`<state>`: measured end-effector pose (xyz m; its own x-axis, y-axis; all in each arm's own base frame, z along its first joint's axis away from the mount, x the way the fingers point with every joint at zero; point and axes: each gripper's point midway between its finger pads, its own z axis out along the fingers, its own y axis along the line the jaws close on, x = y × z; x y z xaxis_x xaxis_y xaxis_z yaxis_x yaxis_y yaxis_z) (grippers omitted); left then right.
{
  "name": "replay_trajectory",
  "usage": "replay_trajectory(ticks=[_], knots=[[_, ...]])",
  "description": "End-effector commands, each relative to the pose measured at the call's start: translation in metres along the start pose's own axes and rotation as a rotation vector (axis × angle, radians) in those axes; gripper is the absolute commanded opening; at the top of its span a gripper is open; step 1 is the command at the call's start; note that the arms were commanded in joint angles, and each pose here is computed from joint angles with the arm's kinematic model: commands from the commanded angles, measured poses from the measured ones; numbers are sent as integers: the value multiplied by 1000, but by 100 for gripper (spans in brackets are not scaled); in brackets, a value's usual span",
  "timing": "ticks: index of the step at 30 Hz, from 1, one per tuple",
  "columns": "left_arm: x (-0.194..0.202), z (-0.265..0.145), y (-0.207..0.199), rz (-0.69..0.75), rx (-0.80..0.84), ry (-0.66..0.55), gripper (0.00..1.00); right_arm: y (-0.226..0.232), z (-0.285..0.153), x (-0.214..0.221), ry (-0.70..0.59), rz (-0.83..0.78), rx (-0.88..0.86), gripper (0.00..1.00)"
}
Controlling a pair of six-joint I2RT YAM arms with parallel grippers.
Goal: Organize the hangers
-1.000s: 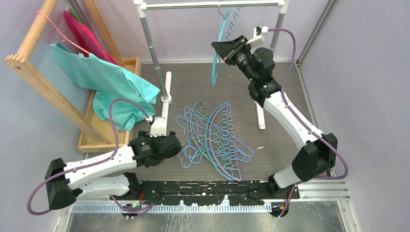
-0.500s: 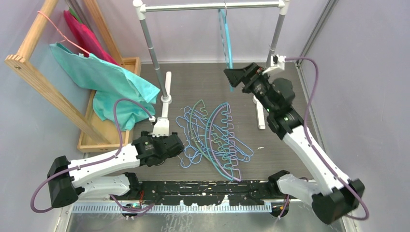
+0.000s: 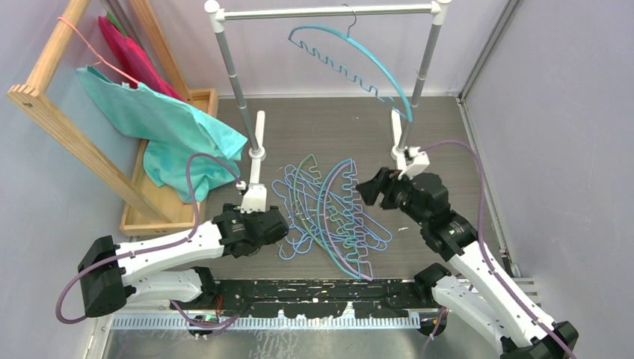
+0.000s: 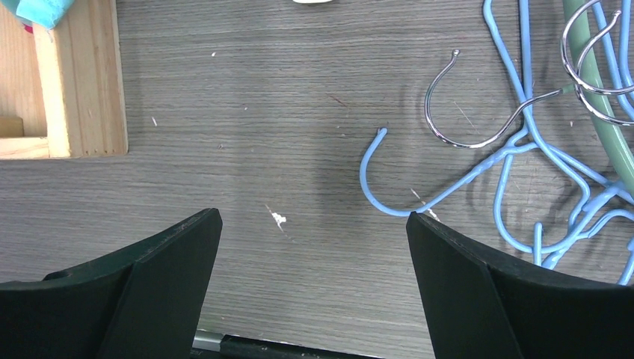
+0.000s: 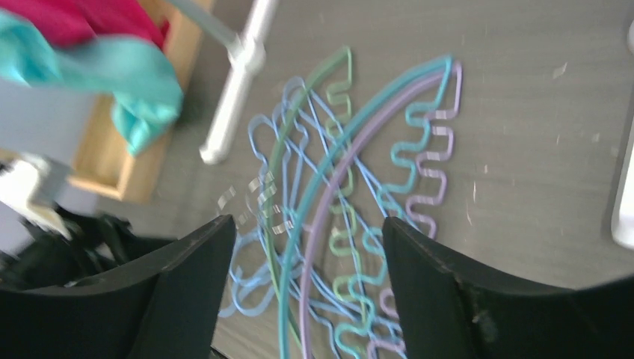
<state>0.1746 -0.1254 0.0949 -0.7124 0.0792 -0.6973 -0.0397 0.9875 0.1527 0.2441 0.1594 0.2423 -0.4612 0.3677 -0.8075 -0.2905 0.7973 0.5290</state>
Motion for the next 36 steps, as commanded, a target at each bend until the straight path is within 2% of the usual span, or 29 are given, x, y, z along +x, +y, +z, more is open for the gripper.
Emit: replay_trajectory(ticks=[1,6,11,14,19,21,23,24,33,35,36], knots=[[-5,4,-8,-21,5,-28,98,-10,-3,64,206,-133,6,72],[1,8,-10,-41,4,-18,98,8,3,132,372,-320,-11,60],[2,7,-6,-50,6,-19,98,46,7,188,455,-518,-37,58],[3,5,-3,-55,6,-17,98,56,11,212,496,-556,-52,57],[8,5,2,-64,7,-10,98,52,19,221,480,-535,-29,56],[10,5,3,-72,9,-8,98,46,20,223,473,-544,-8,47],[12,5,4,-80,12,-8,98,38,20,229,485,-559,9,33],[13,6,5,-80,12,-6,98,36,20,232,495,-562,9,31],[18,7,8,-91,12,3,98,22,15,251,540,-535,18,37],[20,7,8,-92,11,5,98,19,15,252,541,-538,28,35],[20,7,9,-91,11,6,98,18,15,253,542,-540,30,29]])
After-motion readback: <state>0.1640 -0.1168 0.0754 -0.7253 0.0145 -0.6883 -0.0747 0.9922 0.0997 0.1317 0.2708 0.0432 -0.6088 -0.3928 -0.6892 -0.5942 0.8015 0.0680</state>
